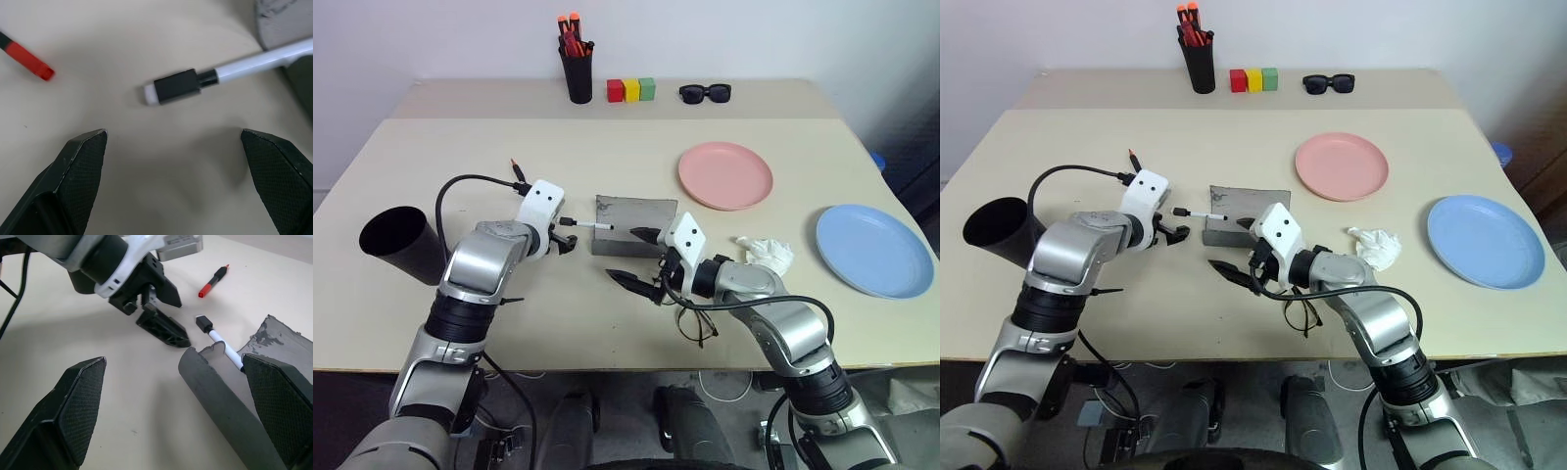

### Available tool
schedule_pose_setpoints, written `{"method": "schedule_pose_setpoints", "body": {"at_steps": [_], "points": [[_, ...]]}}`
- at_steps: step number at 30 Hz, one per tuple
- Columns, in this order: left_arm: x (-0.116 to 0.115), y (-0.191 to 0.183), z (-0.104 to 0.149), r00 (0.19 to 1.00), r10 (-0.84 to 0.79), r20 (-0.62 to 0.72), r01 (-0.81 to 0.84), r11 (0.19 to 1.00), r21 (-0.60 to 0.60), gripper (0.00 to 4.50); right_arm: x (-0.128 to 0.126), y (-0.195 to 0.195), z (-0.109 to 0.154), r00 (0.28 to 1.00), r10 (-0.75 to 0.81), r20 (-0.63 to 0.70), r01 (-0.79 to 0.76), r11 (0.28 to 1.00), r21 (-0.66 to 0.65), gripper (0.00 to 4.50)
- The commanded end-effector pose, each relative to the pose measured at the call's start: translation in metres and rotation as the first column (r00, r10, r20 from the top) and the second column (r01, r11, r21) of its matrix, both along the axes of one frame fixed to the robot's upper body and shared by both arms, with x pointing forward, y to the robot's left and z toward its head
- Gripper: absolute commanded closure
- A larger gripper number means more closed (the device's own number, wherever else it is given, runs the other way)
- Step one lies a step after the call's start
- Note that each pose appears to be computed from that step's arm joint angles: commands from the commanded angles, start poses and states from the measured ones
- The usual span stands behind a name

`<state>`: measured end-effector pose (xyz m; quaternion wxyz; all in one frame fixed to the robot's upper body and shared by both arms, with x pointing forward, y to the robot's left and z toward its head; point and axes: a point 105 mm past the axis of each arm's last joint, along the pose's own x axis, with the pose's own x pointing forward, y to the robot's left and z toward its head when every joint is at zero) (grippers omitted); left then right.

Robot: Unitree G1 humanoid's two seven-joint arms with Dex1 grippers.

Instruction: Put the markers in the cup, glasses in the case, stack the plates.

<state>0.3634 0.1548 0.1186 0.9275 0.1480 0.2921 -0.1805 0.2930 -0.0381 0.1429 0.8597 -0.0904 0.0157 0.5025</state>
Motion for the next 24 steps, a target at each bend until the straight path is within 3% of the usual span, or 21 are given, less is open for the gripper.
{"method": "schedule_pose_setpoints", "body": {"at_steps": [1, 6, 10, 18, 23, 24], "points": [[0.002, -0.002, 0.017, 0.996, -0.052, 0.076, 0.053, 0.999, -0.006, 0.03, -0.004, 0.006, 0.014, 0.998, 0.030, 0.053, -0.032, 0.999, 0.026, 0.00], [0.014, 0.000, 0.020, 0.986, -0.128, 0.105, 0.119, 0.989, 0.087, 0.03, -0.002, 0.007, 0.014, 0.998, 0.030, 0.054, -0.032, 0.999, 0.026, 0.00], [0.026, -0.009, 0.024, 0.970, -0.217, 0.110, 0.207, 0.974, 0.092, 0.03, -0.002, 0.007, 0.015, 0.998, 0.027, 0.056, -0.028, 0.999, 0.027, 0.00], [0.043, -0.023, 0.012, 0.912, -0.409, -0.039, 0.410, 0.910, 0.059, 0.03, -0.002, -0.001, 0.017, 0.997, 0.016, 0.072, -0.017, 1.000, 0.014, 0.00], [0.049, -0.020, 0.001, 0.874, -0.471, -0.119, 0.482, 0.873, 0.078, 0.03, 0.001, -0.026, 0.027, 0.995, -0.001, 0.098, 0.005, 0.999, -0.042, 0.00], [0.050, -0.019, 0.000, 0.869, -0.478, -0.125, 0.489, 0.868, 0.085, 0.27, 0.002, -0.032, 0.028, 0.995, -0.009, 0.103, 0.015, 0.998, -0.056, 0.00]]}}
